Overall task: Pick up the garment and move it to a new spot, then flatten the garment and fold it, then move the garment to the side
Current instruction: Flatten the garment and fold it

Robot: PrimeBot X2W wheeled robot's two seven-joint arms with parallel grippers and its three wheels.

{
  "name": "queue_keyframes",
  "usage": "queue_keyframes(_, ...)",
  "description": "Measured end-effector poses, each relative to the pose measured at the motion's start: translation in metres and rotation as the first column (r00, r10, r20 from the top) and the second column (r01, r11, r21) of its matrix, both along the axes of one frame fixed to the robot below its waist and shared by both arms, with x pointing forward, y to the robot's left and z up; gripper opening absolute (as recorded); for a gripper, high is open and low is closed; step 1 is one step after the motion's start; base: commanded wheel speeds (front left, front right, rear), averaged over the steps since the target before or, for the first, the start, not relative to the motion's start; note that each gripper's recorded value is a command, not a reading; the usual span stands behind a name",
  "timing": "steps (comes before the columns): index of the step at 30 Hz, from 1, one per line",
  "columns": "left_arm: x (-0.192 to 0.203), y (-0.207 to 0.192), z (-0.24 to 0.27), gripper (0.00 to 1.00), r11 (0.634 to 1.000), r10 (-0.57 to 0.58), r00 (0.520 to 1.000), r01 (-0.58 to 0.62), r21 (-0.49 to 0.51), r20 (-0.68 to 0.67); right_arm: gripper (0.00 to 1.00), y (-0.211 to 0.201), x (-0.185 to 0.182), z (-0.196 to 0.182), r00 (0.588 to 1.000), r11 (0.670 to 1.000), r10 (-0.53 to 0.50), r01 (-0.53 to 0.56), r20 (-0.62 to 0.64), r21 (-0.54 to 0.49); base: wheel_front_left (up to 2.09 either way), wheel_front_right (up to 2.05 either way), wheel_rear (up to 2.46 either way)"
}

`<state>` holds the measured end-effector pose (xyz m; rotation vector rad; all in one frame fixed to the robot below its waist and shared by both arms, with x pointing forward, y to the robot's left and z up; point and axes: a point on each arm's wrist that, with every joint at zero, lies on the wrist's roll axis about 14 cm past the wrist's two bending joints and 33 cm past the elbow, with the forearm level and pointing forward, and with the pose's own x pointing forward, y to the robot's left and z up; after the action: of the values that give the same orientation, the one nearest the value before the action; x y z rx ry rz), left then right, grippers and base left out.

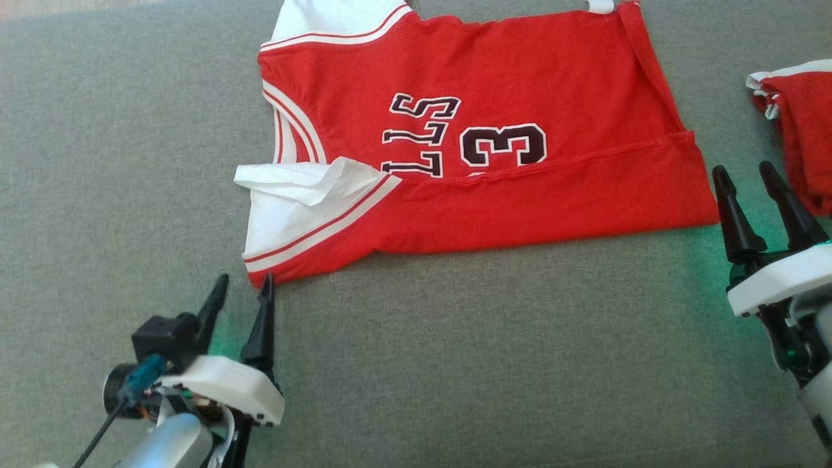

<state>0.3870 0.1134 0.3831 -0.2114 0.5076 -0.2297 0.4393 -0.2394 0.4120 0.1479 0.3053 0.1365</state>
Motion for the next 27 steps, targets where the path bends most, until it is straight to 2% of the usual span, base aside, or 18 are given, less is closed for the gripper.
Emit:
queue_keyframes(1, 0.000, 0.000, 0.000, 0.51, 1.000, 0.000, 1.000, 0.000, 0.000, 0.000, 1.00, 0.000, 0.000, 0.000, 1.000, 1.000, 0.000, 0.000, 0.000, 0.000, 0.00, 0.00, 0.00)
queue_keyframes(4, -0.007, -0.002, -0.012, 0.36, 1.000, -0.027, 0.999, 0.027, 0.012, -0.048, 1.00, 0.001, -0.001, -0.002, 1.000, 1.000, 0.002, -0.002, -0.004, -0.002, 0.00, 0.00, 0.00)
queue_keyframes(5, -0.007, -0.002, -0.012, 0.27, 1.000, -0.027, 0.999, 0.027, 0.012, -0.048, 1.00, 0.001, -0.001, -0.002, 1.000, 1.000, 0.002, -0.002, -0.004, -0.002, 0.00, 0.00, 0.00)
queue_keyframes(8, -0.008, -0.002, -0.018, 0.09, 0.999, -0.033, 0.998, 0.034, 0.015, -0.060, 1.00, 0.001, -0.002, -0.004, 1.000, 1.000, 0.007, -0.007, -0.010, -0.009, 0.00, 0.00, 0.00)
queue_keyframes(10, -0.006, -0.003, -0.019, 0.11, 0.999, -0.034, 0.998, 0.035, 0.014, -0.061, 1.00, 0.002, -0.003, -0.005, 1.000, 1.000, 0.010, -0.010, -0.015, -0.010, 0.00, 0.00, 0.00)
queue_keyframes(13, -0.001, -0.007, -0.018, 0.00, 0.999, -0.050, 0.998, 0.050, 0.004, -0.049, 1.00, 0.003, -0.003, -0.007, 1.000, 1.000, 0.012, -0.012, -0.021, -0.010, 0.00, 0.00, 0.00)
queue_keyframes(21, 0.002, -0.012, -0.016, 0.00, 0.996, -0.084, 0.996, 0.084, 0.002, -0.021, 1.00, 0.002, -0.002, -0.009, 1.000, 1.000, 0.016, -0.016, -0.025, -0.015, 0.00, 0.00, 0.00)
queue_keyframes(27, 0.008, -0.004, 0.002, 0.00, 0.996, -0.072, 0.995, 0.069, 0.049, 0.065, 1.00, 0.001, -0.002, -0.004, 1.000, 1.000, 0.012, -0.012, -0.016, -0.014, 0.00, 0.00, 0.00)
